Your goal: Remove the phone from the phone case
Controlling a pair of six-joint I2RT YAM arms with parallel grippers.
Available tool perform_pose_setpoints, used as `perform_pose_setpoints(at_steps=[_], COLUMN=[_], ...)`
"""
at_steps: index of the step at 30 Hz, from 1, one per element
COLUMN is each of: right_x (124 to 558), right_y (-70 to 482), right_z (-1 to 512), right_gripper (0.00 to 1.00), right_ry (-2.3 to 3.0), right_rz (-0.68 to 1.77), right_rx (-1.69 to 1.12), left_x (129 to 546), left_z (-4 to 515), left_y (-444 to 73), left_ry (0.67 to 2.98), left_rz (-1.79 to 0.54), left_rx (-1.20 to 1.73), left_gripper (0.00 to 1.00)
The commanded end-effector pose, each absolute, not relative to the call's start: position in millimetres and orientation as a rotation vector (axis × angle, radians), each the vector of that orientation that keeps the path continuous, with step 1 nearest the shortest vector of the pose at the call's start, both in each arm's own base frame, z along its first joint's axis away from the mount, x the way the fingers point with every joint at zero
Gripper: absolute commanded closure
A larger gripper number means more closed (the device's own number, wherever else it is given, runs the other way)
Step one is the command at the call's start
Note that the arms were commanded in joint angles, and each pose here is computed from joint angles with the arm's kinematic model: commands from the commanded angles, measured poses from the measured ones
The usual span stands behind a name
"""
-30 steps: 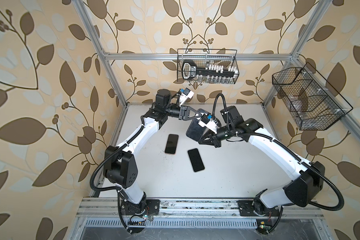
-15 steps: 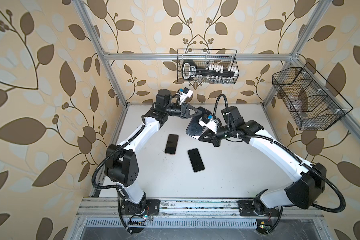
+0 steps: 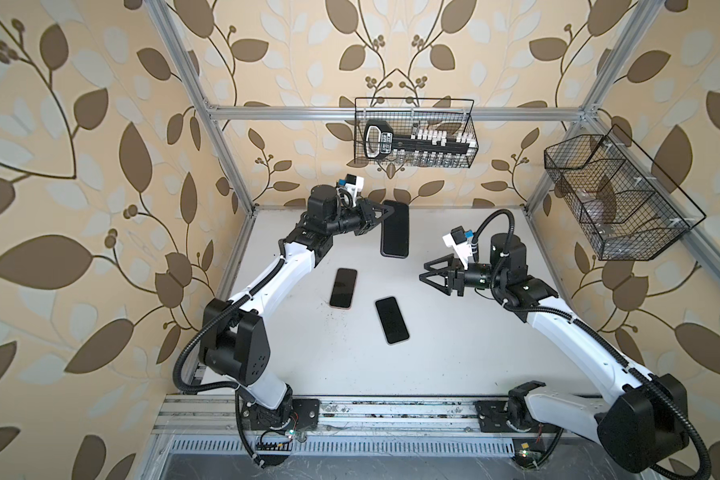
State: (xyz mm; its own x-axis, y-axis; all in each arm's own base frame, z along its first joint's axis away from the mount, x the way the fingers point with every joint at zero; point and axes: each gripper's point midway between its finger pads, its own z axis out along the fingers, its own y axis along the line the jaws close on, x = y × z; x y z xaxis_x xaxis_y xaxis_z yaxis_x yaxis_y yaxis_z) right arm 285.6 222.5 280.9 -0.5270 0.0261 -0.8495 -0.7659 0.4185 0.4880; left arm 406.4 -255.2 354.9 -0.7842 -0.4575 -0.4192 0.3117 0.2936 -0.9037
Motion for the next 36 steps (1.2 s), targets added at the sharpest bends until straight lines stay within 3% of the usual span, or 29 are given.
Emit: perform_pose_setpoints(at_steps=[1,8,18,36], right_x=[304.7,304.9,295.9,298.1], right_y=[205.5,202.9,235.7,255.7], right_z=[302.2,295.9,298.1,292.0], right_gripper=[0.31,0.22,0.21,0.25], right_ry=[1.796,1.76,1.707,1.695], right_rz=[1.279,1.414,1.524,1.557], right_rx=[-0.29,-0.004,0.028,0.022], left_x=[397.7,375.8,354.9,356.1], left_z=[423.1,410.1,397.7,393.9], left_y=[-216.3,-201.2,-208.7,-217.9], left_ry=[1.584,1.412,1.351,1.341], left_rz=[-1.593,-1.691,-1.751,-1.814], left_rx=[-0.353,-0.557,-0.634,-0.646], left_gripper=[1.0,1.0,1.0,1.0])
